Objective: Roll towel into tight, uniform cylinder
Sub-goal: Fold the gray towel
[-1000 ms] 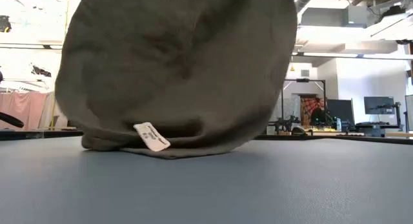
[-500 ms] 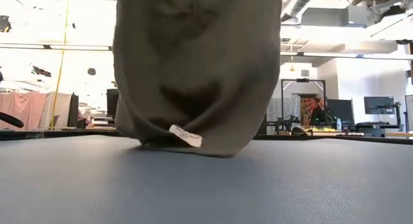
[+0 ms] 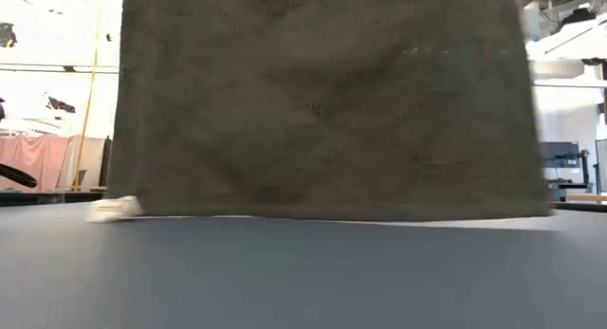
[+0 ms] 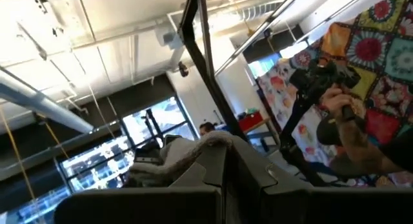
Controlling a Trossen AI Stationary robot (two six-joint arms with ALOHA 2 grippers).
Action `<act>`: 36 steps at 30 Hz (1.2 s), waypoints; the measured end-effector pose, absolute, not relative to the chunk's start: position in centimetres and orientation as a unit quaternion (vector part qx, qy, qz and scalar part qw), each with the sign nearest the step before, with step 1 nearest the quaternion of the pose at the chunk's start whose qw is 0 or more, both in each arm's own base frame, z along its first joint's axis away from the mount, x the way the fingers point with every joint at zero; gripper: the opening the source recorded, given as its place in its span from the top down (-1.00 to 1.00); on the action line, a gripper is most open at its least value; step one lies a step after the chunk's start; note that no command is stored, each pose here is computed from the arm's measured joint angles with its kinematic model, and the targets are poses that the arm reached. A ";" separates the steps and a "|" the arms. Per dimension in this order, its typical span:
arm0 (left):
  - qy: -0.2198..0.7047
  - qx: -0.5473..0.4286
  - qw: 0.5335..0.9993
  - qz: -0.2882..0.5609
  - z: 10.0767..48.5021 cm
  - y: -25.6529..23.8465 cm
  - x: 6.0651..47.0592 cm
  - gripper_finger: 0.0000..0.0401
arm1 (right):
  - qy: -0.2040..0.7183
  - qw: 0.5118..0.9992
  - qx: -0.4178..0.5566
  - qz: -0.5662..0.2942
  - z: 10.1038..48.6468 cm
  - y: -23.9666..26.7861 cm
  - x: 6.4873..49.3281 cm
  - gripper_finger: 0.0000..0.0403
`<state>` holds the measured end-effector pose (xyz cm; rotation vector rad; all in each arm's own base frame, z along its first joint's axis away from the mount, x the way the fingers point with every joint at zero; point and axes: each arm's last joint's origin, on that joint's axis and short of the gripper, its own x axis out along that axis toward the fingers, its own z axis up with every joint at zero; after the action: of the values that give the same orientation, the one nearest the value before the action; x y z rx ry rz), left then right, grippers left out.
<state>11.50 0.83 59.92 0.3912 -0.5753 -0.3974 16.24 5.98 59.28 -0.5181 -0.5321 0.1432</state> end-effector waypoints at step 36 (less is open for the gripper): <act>0.436 -0.045 0.896 0.071 26.7 17.5 25.5 1.00 | 0.396 0.844 0.081 -0.352 25.5 -15.0 23.1 0.85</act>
<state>25.50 17.51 26.67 -0.0932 0.9045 0.1464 23.12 -15.04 25.46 0.1713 0.8365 -0.7434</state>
